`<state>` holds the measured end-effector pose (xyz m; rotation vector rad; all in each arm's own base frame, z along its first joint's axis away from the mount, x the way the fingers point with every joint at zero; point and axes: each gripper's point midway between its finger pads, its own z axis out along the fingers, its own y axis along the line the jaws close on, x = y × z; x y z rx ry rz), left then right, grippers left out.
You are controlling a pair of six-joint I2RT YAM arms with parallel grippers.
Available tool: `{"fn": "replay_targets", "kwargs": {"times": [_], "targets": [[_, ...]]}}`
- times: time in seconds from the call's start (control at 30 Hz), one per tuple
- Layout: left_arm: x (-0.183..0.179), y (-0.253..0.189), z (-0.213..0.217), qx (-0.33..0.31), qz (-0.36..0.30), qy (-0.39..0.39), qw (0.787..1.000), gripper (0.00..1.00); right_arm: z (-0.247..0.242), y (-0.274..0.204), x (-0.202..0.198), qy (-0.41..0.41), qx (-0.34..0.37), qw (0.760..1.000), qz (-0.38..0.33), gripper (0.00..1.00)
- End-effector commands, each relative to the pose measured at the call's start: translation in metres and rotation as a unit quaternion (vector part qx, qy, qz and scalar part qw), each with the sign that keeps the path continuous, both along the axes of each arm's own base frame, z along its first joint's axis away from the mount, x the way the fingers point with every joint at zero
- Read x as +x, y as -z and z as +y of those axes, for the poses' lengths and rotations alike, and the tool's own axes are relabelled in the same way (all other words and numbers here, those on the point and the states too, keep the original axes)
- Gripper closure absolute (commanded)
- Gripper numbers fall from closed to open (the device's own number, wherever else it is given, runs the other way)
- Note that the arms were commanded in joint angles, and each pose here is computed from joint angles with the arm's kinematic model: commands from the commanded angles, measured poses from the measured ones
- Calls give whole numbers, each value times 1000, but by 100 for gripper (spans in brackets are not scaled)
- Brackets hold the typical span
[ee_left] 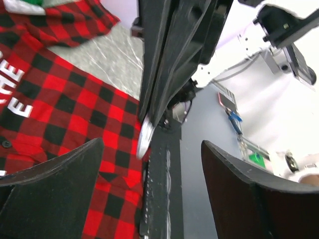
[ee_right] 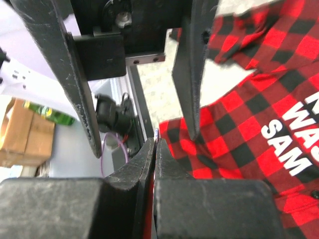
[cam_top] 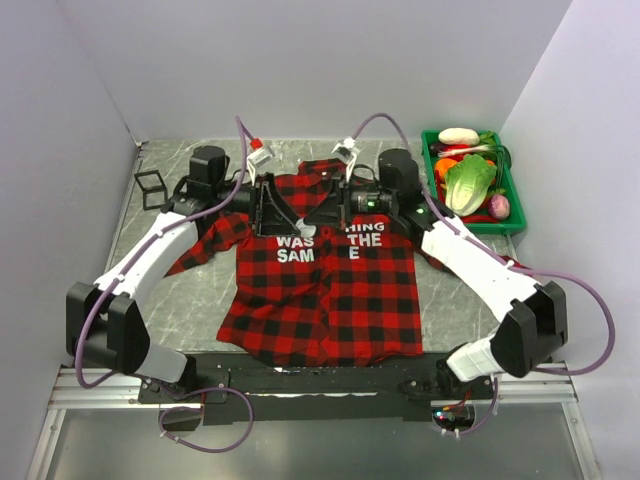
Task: Pin the brooch onto the clothing
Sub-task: Open the brooch.
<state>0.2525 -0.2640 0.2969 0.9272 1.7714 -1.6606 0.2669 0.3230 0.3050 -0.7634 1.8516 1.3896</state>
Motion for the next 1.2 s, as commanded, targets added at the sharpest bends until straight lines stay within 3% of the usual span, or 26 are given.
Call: {"fn": "replay_targets", "kwargs": {"times": [0.0, 0.3, 0.43, 0.53, 1.0, 1.17], "targets": [[7, -23, 0, -23, -55, -35, 998, 16, -10, -66, 5, 39, 87, 992, -80, 100], [4, -34, -1, -53, -59, -60, 995, 26, -10, -93, 3, 44, 138, 984, -99, 100], [2, -43, 0, -79, -66, -73, 992, 45, -8, -90, 4, 43, 143, 985, -91, 100], [-2, -50, 0, -98, -70, -74, 990, 50, -8, -86, 4, 41, 141, 985, -85, 100], [-14, -61, -3, -138, -72, -58, 986, 54, -6, -84, 1, 31, 145, 986, -81, 100], [-12, -59, -4, -141, -61, -62, 986, 62, -5, -82, 1, 30, 143, 986, -79, 100]]}}
